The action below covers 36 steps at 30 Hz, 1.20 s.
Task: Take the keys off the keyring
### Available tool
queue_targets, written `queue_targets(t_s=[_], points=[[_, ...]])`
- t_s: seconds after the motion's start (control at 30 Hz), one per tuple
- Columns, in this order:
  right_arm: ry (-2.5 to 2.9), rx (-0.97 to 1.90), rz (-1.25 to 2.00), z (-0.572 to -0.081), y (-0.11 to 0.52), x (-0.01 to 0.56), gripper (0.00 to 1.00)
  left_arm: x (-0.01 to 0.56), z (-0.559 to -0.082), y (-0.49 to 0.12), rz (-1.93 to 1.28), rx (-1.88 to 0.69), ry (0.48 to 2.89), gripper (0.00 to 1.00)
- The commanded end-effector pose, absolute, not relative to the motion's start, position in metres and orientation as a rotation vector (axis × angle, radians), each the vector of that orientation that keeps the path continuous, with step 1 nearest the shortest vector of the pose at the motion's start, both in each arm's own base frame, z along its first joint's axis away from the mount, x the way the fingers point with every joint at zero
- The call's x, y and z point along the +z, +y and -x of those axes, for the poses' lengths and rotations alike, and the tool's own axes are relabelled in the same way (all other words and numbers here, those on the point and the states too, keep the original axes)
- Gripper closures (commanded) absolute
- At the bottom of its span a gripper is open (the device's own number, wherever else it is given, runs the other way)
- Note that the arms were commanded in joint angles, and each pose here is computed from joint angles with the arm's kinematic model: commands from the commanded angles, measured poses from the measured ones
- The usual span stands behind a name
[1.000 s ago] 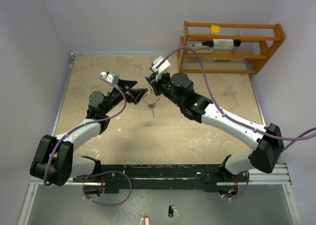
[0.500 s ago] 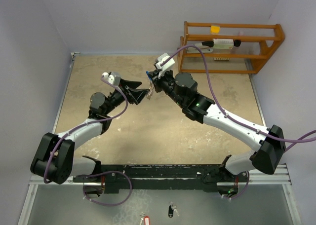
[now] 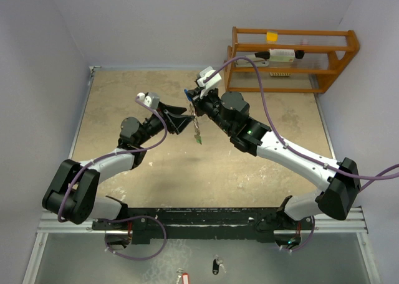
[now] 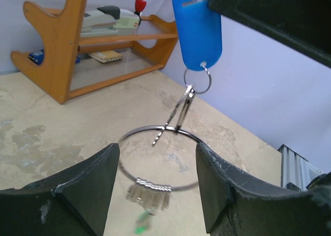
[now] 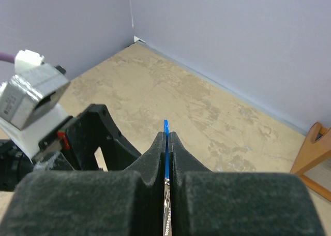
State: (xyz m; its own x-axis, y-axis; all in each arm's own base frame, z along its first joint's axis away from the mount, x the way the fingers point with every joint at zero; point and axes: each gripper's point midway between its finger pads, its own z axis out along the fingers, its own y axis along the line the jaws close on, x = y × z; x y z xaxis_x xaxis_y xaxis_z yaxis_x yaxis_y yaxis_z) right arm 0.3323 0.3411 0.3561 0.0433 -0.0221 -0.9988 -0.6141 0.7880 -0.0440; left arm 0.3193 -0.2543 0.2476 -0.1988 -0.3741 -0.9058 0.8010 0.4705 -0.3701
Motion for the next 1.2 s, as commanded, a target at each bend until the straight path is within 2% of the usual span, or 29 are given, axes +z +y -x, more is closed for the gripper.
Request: queue_targets(t_s=[0.0,0.57,0.63,0.7,0.73,0.77,0.8,1.0,1.17], points=[[1.343,0.528,0.437,-0.332,0.333,0.412,1.00,0.276,-0.315,-0.269,-0.442,-1.156,1.301,0.42],[1.333,0.513,0.427,-0.334,0.330,0.413,1.00,0.253,-0.318,-0.288,-0.426,-1.190,1.373,0.43],[1.331,0.502,0.425,-0.334,0.328,0.413,1.00,0.249,-0.319,-0.288,-0.424,-1.189,1.382,0.53],[1.329,0.495,0.421,-0.334,0.326,0.414,1.00,0.248,-0.319,-0.288,-0.434,-1.183,1.386,0.82],[1.331,0.491,0.418,-0.334,0.325,0.413,1.00,0.246,-0.320,-0.288,-0.439,-1.169,1.392,0.92],[1.332,0.486,0.416,-0.334,0.324,0.413,1.00,0.244,-0.320,-0.288,-0.443,-1.160,1.402,0.97],[1.333,0.483,0.415,-0.334,0.323,0.412,1.00,0.245,-0.320,-0.287,-0.450,-1.149,1.402,1.00],[1.344,0.458,0.404,-0.335,0.317,0.405,1.00,0.244,-0.324,-0.276,-0.498,-1.004,1.438,1.00],[1.373,0.362,0.377,-0.338,0.299,0.388,1.00,0.226,-0.360,-0.240,-0.495,-0.614,1.684,1.00]])
